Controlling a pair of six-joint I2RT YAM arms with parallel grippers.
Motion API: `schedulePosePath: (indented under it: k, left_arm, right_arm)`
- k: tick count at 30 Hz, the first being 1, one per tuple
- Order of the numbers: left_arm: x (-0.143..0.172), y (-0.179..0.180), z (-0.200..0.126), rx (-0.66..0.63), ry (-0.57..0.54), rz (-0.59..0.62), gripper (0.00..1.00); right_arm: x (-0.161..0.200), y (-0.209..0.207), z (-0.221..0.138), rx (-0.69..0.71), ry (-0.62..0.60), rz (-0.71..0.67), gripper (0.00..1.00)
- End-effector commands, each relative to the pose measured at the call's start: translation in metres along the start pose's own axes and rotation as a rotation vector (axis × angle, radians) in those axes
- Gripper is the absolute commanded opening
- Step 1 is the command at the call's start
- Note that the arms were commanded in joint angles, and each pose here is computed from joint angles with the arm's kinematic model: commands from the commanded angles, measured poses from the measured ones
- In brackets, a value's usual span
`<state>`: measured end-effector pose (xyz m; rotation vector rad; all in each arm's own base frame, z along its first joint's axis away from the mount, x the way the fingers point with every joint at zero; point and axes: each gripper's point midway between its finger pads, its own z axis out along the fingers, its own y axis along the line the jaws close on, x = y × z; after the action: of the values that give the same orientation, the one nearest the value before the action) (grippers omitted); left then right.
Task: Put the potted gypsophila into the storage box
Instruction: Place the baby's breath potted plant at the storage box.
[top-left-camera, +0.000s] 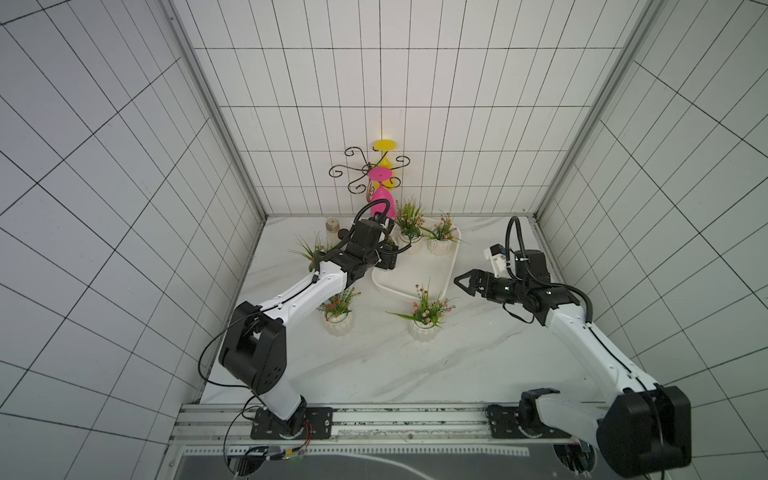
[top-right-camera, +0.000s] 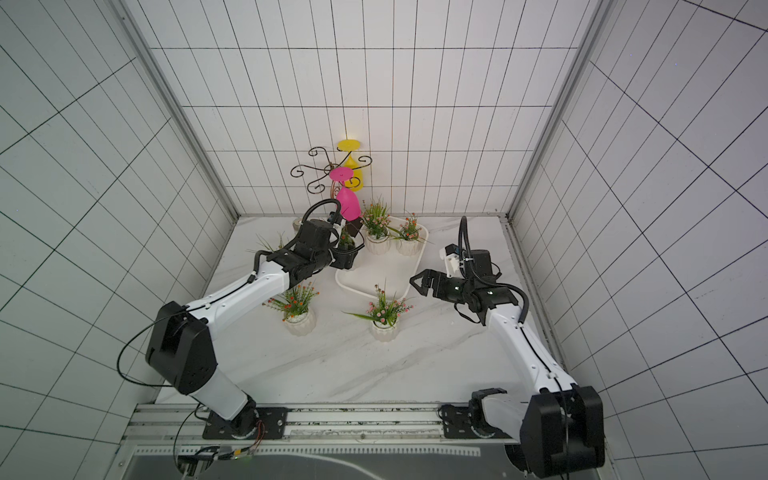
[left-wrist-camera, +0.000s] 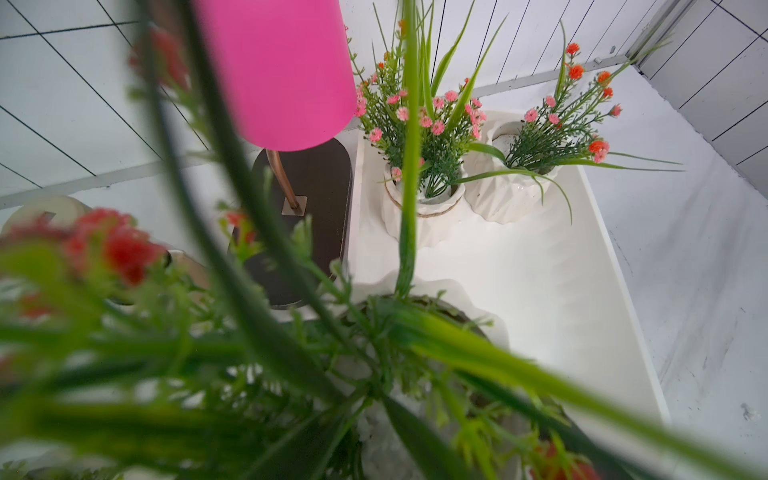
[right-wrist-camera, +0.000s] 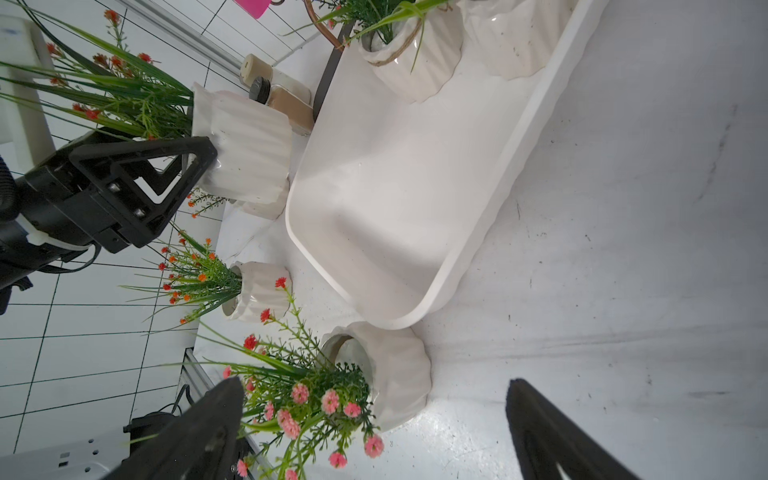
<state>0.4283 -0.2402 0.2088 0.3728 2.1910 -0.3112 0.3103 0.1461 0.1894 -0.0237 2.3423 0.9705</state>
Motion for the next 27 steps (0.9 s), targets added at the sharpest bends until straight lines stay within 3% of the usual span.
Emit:
schedulePosePath:
  k: [1, 27]
  left_arm:
    - [-0.046, -0.006, -0.002, 0.016, -0.142, 0.01, 0.73]
    - [-0.023, -0.015, 0.089, 0.02, -0.06, 0.064, 0.75]
  right_arm:
    - [-0.043, 0.024, -0.012, -0.043, -0.107, -0.059, 0.99]
    - [-0.047, 0.006, 0.014, -0.034, -0.088, -0.04, 0.99]
